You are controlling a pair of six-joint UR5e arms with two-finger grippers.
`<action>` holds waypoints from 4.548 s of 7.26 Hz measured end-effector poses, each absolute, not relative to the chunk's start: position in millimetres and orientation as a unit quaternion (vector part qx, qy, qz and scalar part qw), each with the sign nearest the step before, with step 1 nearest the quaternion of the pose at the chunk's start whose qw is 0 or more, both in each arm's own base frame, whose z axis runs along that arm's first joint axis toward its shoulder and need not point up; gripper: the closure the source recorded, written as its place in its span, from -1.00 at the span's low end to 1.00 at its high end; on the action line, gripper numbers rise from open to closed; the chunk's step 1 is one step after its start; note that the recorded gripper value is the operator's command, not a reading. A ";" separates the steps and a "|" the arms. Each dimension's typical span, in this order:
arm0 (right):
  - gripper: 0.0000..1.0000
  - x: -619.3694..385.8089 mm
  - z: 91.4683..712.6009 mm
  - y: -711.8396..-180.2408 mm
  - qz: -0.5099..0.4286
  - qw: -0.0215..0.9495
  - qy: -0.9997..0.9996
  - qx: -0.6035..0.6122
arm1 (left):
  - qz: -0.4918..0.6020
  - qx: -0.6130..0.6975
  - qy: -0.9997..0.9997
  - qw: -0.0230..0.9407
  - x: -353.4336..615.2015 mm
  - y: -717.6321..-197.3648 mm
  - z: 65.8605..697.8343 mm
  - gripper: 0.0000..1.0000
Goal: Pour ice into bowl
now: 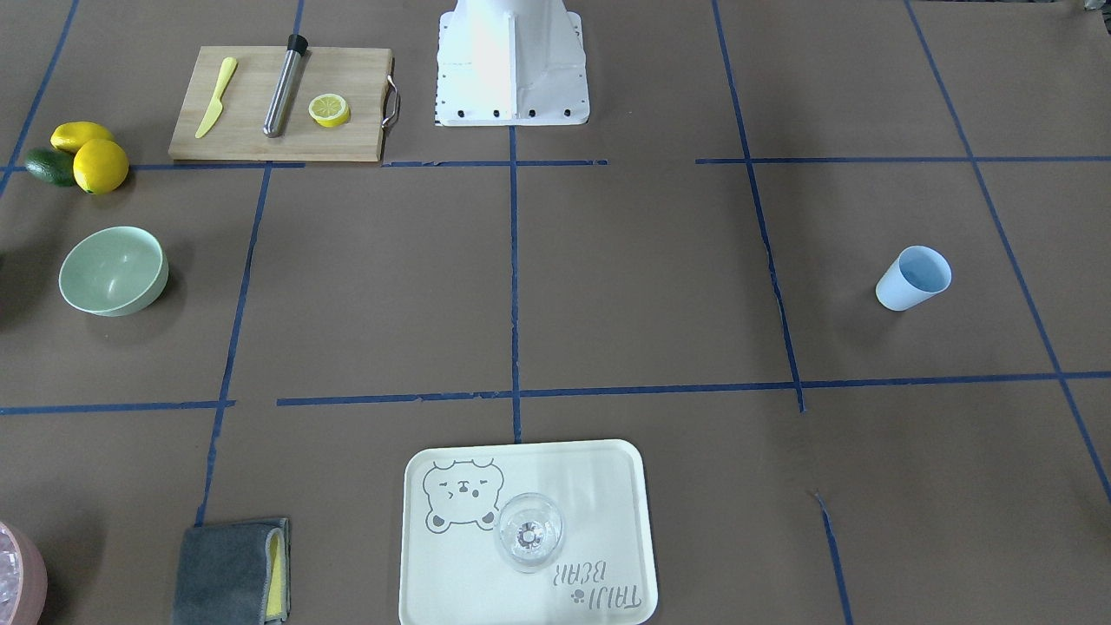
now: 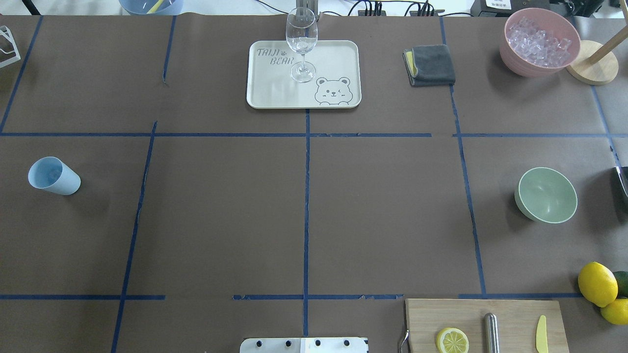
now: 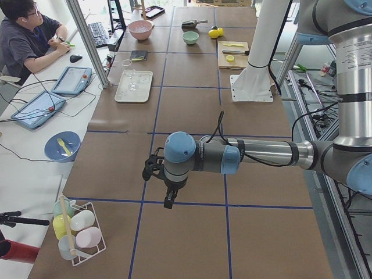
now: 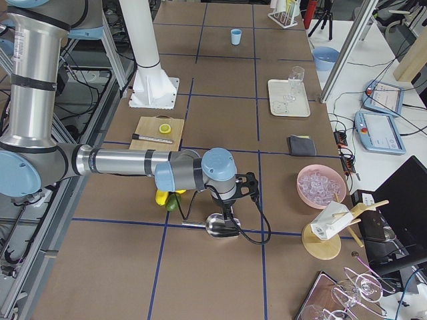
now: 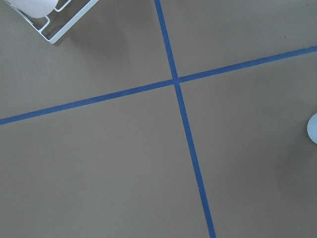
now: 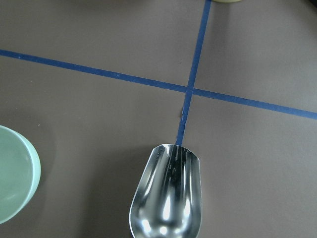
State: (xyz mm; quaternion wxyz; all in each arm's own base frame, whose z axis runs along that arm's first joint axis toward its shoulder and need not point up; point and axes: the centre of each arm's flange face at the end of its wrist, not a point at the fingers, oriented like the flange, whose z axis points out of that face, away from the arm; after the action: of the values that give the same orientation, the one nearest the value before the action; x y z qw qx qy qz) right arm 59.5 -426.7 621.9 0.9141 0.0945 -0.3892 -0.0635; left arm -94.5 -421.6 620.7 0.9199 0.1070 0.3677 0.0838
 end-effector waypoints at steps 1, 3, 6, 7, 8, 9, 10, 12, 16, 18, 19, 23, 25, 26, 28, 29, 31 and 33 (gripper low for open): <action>-1.00 41.8 612.3 -435.1 -0.062 0.912 -0.396 0.092 | 0.085 0.110 0.367 0.920 -94.3 -422.2 619.8 -1.00; -1.00 -10.0 594.0 -443.8 -0.086 0.903 -0.408 0.108 | 0.087 0.113 0.367 0.919 -94.2 -422.7 617.5 -1.00; -1.00 -86.1 585.6 -431.2 -0.096 0.894 -0.426 0.099 | 0.090 0.120 0.366 0.918 -94.1 -423.5 616.3 -1.00; -1.00 -107.6 587.2 -425.3 -0.087 0.899 -0.421 0.088 | 0.091 0.125 0.365 0.918 -94.1 -423.5 616.7 -1.00; -0.99 -130.4 585.6 -419.3 -0.072 0.900 -0.422 0.080 | 0.092 0.127 0.365 0.918 -94.1 -423.6 616.8 -1.00; -0.84 -151.2 585.3 -413.8 -0.062 0.901 -0.422 0.079 | 0.092 0.127 0.365 0.918 -94.1 -423.5 616.9 -1.00; -0.60 -167.7 590.6 -409.6 -0.060 0.903 -0.419 0.078 | 0.093 0.127 0.365 0.918 -94.1 -423.3 617.2 -1.00; -0.46 -180.5 602.8 -406.5 -0.060 0.906 -0.412 0.075 | 0.092 0.127 0.365 0.918 -94.0 -422.3 618.1 -1.00; 1.00 -181.4 611.4 -407.3 -0.059 0.910 -0.404 0.075 | 0.092 0.125 0.365 0.918 -93.9 -420.8 619.6 -1.00; 1.00 -181.2 610.1 -408.6 -0.060 0.910 -0.403 0.078 | 0.092 0.125 0.365 0.918 -93.9 -420.8 619.5 -1.00; 1.00 -181.6 606.8 -408.9 -0.061 0.908 -0.406 0.077 | 0.092 0.125 0.365 0.918 -93.9 -420.6 619.7 -1.00; 1.00 -192.2 520.1 -413.0 -0.063 0.875 -0.472 0.091 | 0.091 0.124 0.366 0.918 -93.8 -418.7 621.4 -1.00; 1.00 -222.2 460.3 -436.0 -0.021 0.857 -0.510 0.074 | 0.091 0.123 0.366 0.918 -93.7 -418.0 621.7 -1.00; 1.00 -252.6 425.5 -446.8 -0.010 0.852 -0.520 0.063 | 0.091 0.123 0.366 0.918 -93.7 -417.7 621.8 -1.00; 1.00 -328.7 356.7 -457.2 0.010 0.859 -0.509 0.052 | 0.091 0.123 0.370 0.916 -93.0 -417.3 621.4 -1.00; 1.00 -369.2 321.7 -454.6 0.018 0.867 -0.497 0.043 | 0.091 0.123 0.377 0.913 -91.9 -417.0 620.7 -1.00; 1.00 -455.6 239.6 -441.2 0.042 0.884 -0.465 0.019 | 0.090 0.122 0.382 0.911 -91.1 -416.2 621.0 -1.00; 1.00 -534.1 192.3 -441.5 0.057 0.896 -0.440 0.006 | 0.090 0.122 0.383 0.911 -91.0 -415.8 621.9 -1.00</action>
State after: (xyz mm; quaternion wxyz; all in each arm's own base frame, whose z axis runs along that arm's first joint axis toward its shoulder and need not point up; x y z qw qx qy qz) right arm -534.1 -441.5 192.3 0.8963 0.0056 -0.4398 0.0568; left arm -91.0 -415.8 621.9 0.9112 0.1215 0.3831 0.0901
